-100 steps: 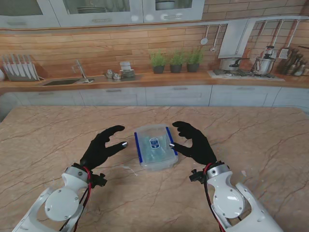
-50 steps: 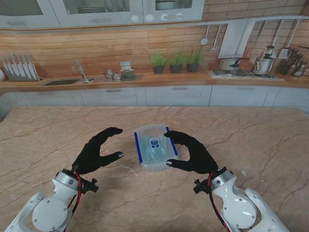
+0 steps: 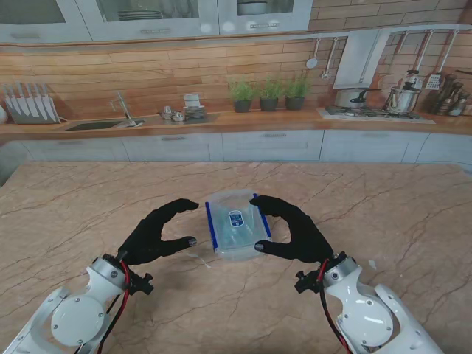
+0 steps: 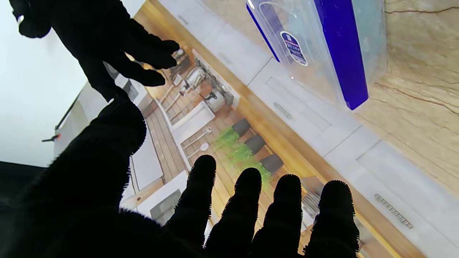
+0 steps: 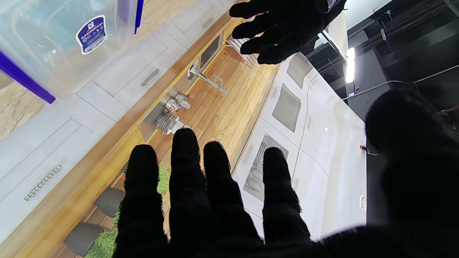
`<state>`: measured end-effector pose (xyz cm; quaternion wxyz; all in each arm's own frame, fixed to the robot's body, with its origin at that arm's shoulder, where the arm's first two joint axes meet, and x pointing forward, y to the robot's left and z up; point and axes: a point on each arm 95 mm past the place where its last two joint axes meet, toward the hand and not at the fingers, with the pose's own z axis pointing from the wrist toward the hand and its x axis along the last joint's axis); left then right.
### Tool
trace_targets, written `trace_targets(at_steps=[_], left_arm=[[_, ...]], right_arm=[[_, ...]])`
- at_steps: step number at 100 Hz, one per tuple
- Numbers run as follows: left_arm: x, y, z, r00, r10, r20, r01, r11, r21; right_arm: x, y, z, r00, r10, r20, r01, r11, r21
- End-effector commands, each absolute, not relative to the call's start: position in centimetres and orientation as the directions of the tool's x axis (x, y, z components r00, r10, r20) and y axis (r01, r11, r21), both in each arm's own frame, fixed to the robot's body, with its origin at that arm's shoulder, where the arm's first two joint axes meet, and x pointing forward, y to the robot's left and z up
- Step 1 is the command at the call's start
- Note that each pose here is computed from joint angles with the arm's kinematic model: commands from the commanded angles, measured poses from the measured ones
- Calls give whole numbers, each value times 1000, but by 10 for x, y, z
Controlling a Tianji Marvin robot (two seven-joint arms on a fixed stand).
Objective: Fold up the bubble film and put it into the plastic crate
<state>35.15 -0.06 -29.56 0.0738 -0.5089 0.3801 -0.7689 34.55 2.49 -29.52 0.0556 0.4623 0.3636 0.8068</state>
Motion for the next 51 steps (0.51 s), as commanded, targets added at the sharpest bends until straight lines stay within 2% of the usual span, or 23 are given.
trace_targets(at_steps=[1,31,51], left_arm=[[347,-3,-296,-466,-487,739,-278,-712,-645],[340,-2,-297,-458,-503,733,-244,-722,-648],[341,-4,-299,-451,-499,740,-266,-717,-645]], right_arm=[[344,24,-297,-557,422,715,249,-736,629],[351,22,-298,-544,394,741,279,-748,603],[350,22,-297,-544,400,737,269,-749,605]])
